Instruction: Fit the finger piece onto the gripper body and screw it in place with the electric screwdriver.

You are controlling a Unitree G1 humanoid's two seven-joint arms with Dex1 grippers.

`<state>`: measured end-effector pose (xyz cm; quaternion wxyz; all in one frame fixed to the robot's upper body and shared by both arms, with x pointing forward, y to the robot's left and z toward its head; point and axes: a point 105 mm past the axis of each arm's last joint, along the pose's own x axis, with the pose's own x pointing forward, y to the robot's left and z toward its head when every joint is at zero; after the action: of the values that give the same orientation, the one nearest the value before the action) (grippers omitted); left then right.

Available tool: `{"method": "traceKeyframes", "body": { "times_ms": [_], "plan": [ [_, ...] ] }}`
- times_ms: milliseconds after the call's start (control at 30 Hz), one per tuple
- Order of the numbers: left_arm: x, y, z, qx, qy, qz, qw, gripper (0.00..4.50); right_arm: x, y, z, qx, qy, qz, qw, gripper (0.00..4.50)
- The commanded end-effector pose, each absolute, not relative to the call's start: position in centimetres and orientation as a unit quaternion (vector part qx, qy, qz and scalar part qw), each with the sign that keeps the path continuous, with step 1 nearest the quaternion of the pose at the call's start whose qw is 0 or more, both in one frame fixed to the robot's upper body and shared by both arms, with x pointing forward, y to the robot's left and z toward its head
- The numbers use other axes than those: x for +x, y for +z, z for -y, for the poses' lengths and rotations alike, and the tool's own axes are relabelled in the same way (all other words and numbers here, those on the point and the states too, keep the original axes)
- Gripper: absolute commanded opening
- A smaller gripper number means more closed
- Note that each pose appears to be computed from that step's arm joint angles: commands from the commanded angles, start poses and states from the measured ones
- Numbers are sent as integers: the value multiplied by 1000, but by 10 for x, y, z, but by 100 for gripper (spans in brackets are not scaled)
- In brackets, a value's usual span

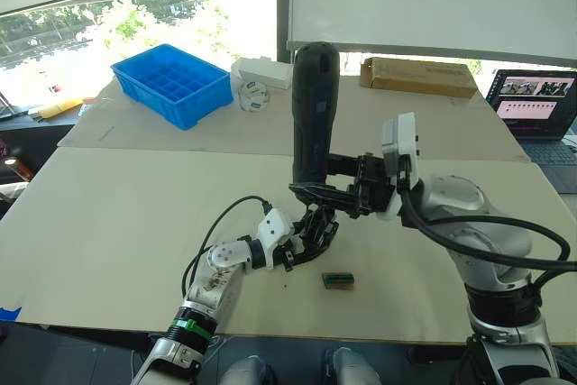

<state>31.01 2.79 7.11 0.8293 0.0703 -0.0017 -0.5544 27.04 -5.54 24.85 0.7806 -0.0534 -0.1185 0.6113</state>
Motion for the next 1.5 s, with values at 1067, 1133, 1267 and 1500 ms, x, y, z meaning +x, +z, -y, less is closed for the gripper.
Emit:
{"method": "traceKeyframes", "body": {
  "times_ms": [1067, 1133, 1267, 1500],
  "plan": [
    [302, 44, -30, 57, -560, -57, 825, 232, 275, 215, 52, -59, 582, 88, 806, 191],
    [303, 44, -30, 57, -560, -57, 825, 232, 277, 211, 52, -59, 578, 79, 810, 191],
    [303, 44, -30, 57, -560, -57, 824, 232, 280, 206, 52, -58, 569, 68, 817, 191],
    [303, 44, -30, 56, -560, -56, 825, 232, 283, 194, 55, -50, 555, 57, 828, 191]
  ]
}}
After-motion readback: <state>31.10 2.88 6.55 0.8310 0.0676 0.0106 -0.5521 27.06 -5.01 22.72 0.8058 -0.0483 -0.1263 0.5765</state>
